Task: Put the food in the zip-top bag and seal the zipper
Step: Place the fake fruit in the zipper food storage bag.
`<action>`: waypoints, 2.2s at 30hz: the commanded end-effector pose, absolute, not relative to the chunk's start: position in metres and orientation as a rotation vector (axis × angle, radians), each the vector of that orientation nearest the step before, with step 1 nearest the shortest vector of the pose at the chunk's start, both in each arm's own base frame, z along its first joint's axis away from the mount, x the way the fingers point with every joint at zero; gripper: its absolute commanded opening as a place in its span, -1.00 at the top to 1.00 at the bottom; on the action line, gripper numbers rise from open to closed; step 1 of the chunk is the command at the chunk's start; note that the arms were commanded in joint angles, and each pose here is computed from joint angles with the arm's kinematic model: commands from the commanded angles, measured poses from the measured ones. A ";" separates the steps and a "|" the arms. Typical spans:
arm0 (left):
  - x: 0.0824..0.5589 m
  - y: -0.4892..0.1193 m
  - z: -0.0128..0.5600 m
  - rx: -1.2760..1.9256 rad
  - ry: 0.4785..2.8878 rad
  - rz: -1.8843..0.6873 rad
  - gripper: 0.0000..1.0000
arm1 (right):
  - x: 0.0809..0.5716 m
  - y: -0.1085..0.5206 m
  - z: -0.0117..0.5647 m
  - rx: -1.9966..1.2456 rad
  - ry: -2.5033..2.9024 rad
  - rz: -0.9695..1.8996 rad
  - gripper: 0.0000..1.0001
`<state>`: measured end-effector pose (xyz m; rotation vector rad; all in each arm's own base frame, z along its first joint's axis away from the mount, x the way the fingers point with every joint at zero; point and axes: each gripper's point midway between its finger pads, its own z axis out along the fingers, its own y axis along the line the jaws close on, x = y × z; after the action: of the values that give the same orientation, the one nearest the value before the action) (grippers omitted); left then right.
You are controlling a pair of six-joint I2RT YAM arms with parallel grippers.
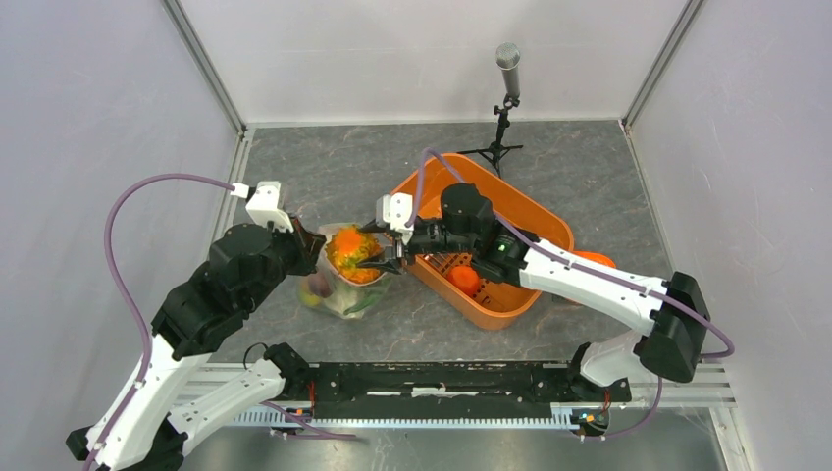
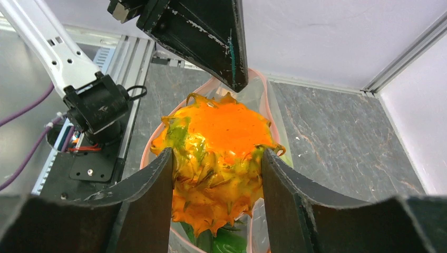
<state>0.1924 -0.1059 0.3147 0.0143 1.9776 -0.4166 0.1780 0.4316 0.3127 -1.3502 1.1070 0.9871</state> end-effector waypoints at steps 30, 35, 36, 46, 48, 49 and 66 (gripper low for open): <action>0.185 -0.133 0.383 -0.078 1.781 -0.754 0.95 | 0.189 0.489 0.286 -1.270 1.143 0.703 0.40; 0.189 -0.125 0.381 -0.092 1.780 -0.696 0.96 | 0.181 0.476 0.300 -1.085 1.140 0.976 0.29; 0.189 -0.124 0.381 -0.090 1.777 -0.689 0.96 | 0.176 0.472 0.304 -1.072 1.118 1.081 0.19; 0.192 -0.152 0.376 0.031 1.816 -0.757 0.96 | 0.172 0.443 0.307 -1.022 1.039 1.617 -0.10; 0.194 -0.155 0.376 0.022 1.812 -0.766 0.96 | 0.182 0.452 0.289 -1.074 1.140 1.541 -0.11; 0.196 -0.156 0.376 0.020 1.803 -0.772 0.96 | 0.188 0.455 0.283 -1.094 1.169 1.484 -0.09; 0.200 -0.175 0.389 0.086 1.806 -0.822 0.96 | 0.196 0.437 0.290 -1.075 1.112 1.427 -0.28</action>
<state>0.2024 -0.1561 0.3137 0.0797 2.0545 -0.6046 0.2049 0.4526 0.2337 -1.2747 1.2945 1.2322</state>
